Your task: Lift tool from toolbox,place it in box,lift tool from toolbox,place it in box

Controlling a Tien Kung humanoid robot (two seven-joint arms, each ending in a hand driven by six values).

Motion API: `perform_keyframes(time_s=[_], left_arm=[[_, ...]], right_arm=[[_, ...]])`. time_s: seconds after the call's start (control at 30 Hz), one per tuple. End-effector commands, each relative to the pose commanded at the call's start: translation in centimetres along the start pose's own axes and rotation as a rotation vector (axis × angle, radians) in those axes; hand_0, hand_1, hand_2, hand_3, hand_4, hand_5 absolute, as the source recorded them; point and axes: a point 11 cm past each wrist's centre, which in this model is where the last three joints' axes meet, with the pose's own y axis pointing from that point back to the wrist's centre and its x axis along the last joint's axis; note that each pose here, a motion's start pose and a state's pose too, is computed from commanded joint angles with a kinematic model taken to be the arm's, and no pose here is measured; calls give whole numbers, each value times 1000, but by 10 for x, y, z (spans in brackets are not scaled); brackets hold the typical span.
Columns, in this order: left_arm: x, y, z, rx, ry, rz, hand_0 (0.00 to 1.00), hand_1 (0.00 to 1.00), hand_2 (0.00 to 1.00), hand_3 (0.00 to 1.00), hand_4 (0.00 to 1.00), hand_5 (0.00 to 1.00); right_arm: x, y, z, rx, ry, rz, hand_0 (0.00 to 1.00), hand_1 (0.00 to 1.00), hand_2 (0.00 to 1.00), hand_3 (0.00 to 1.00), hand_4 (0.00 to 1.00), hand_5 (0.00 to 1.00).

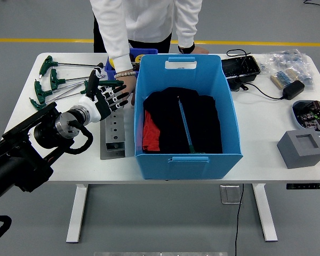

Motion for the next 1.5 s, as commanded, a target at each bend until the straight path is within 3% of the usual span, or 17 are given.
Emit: perform_keyframes(time_s=[0.53,0.93,1.2,1.5], left_arm=[[-11,9,8,-28,7,-43,380,599,730,752,882,998],[-29,25,26,-75,-10,-108,389,603,727,748,882,998],[-47,35,32,-94,-14,-164,395,609,726,748,874,998],[-85,52,38,-131,-48,-274,406,610,725,745,871,998]], right_arm=[[-1,0,5,-12,-1,-2,568,646,768,639,786,747],[-2,-1,7,-18,-3,-3,569,647,768,639,786,745],[-3,-1,6,-18,-5,-5,569,646,769,640,786,746],[-2,0,4,-14,-6,-5,568,645,768,639,786,747]])
